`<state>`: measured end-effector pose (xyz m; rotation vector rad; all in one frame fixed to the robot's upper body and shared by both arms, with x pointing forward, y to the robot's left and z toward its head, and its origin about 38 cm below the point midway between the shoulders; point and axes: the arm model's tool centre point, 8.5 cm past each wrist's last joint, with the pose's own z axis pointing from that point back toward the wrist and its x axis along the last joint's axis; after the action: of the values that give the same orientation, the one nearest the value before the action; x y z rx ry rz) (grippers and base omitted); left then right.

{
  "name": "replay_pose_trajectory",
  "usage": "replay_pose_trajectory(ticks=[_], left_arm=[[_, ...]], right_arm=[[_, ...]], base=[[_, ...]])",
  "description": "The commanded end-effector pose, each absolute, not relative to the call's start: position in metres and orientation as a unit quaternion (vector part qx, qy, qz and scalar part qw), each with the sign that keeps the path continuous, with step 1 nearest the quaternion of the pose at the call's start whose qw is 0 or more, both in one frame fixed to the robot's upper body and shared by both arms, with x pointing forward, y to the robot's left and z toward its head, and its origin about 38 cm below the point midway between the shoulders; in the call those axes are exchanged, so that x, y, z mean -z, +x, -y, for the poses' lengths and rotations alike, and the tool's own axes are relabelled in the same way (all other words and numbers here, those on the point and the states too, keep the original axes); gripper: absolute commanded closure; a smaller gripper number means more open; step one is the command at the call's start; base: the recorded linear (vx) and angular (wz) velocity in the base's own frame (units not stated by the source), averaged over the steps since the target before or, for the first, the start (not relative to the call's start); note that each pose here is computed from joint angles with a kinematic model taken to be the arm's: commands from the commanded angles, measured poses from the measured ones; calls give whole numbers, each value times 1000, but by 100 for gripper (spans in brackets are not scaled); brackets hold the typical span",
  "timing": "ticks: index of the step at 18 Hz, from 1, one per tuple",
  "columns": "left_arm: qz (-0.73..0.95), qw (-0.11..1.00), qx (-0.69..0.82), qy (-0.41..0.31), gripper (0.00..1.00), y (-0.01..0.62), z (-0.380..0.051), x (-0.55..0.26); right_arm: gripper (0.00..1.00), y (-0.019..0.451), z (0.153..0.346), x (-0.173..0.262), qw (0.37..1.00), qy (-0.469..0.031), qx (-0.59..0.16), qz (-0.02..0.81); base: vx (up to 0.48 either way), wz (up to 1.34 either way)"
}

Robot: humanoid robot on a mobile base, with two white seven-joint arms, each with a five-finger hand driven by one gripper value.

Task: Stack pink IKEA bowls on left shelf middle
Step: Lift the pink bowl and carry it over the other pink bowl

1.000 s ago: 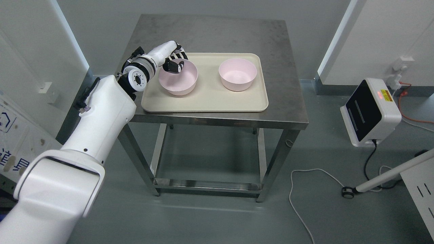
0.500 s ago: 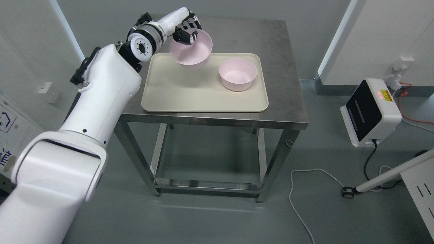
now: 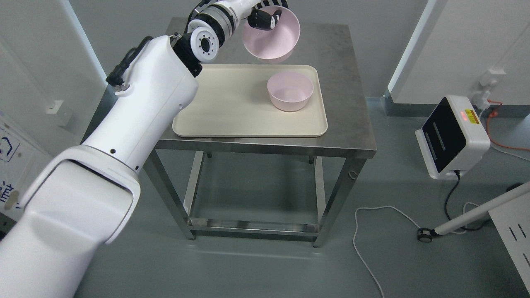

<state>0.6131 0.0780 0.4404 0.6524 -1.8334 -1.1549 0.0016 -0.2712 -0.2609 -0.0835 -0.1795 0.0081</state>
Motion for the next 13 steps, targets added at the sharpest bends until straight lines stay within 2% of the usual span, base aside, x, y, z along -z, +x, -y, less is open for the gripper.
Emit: replay_pose_trajectory(ticks=[1,4,9,13], left_arm=[[700,399,526,274,99,602,-36,-392],[678,426,525,288,99,612,-54,-373],[700,482,469,240,98,614,-58,-364],[704,486,462,232,97,613,-58,-365]], right_arm=[[0,2,283,260,995,-51,-5,90],[0,2,283,260,995,-51,-5,90],[0,2,283,260,995,-51,-5,90],[0,2,283,260,995,-51,-5,90]], base=[[0,0],[0,0],[0,0],[0,0]])
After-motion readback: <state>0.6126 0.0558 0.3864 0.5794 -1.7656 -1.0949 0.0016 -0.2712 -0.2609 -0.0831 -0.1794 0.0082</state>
